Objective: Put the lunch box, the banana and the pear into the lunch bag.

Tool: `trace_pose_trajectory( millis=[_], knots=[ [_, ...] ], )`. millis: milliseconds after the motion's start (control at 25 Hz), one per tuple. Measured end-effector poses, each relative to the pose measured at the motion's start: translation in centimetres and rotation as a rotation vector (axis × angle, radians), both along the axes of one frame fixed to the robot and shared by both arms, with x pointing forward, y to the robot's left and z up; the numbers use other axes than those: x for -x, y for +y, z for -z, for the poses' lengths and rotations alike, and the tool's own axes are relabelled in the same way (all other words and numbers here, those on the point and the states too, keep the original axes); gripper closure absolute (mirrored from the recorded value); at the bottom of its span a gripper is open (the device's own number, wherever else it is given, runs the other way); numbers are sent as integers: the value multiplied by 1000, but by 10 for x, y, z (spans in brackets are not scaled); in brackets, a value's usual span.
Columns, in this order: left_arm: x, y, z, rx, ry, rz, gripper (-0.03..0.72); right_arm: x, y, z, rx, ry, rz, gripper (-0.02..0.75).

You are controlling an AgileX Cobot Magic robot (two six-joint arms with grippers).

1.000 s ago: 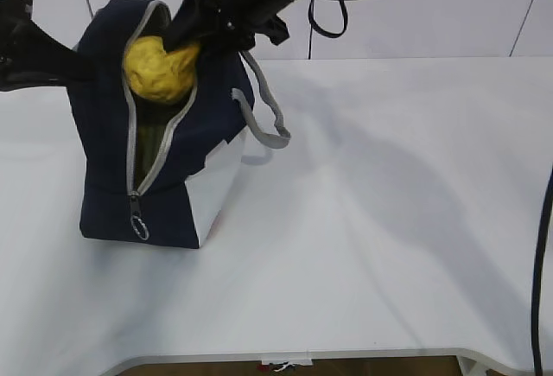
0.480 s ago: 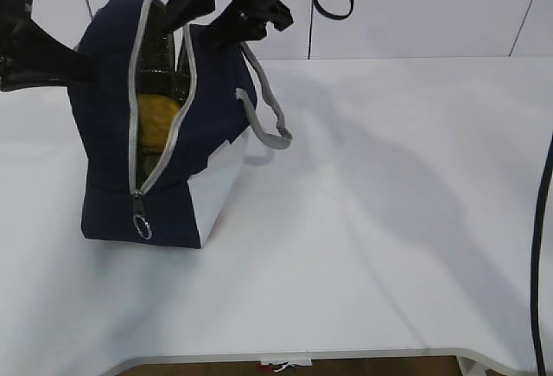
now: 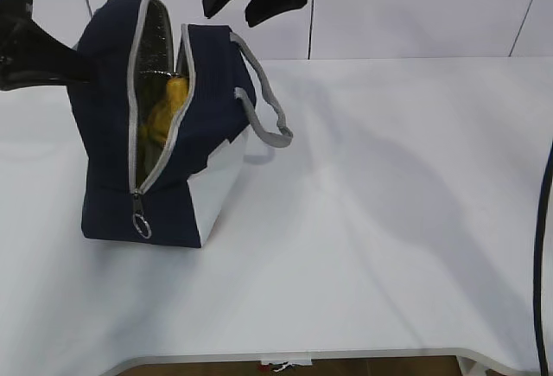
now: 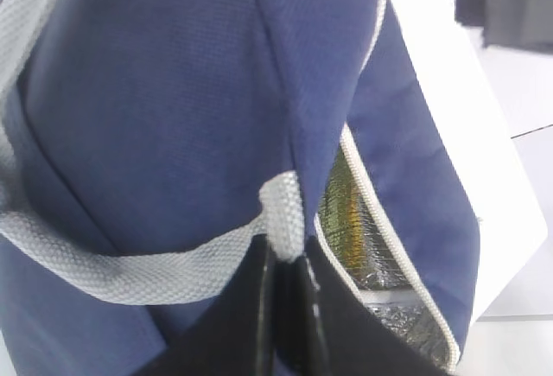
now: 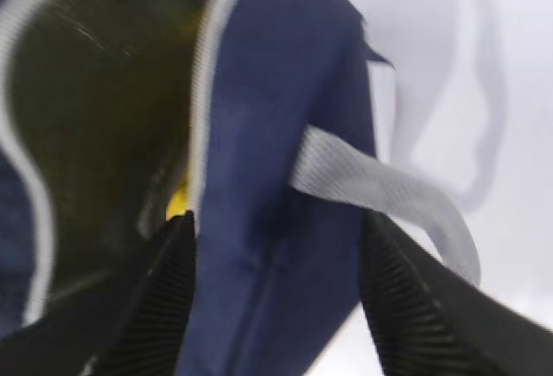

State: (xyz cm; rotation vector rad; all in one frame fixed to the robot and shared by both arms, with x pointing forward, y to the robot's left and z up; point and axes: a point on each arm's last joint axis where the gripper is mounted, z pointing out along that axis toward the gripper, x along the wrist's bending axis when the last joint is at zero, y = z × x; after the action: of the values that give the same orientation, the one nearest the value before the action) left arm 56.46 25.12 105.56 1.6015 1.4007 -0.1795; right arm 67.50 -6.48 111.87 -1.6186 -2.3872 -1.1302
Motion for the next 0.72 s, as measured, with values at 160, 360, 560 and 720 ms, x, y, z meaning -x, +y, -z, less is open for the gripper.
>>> trace_pose_trajectory(
  millis=[160, 360, 560, 720],
  knots=[
    [0, 0, 0, -2, -2, -4, 685, -1, 0, 18, 29, 56, 6, 258],
    [-1, 1, 0, -7, -7, -16, 685, -6, 2, 45, 63, 127, 7, 258],
    [-2, 1, 0, -8, -9, -19, 685, -8, 6, 59, 45, 175, 1, 340],
    [0, 0, 0, 1, 1, 3, 685, -8, 6, 59, 43, 175, -1, 620]
  ],
)
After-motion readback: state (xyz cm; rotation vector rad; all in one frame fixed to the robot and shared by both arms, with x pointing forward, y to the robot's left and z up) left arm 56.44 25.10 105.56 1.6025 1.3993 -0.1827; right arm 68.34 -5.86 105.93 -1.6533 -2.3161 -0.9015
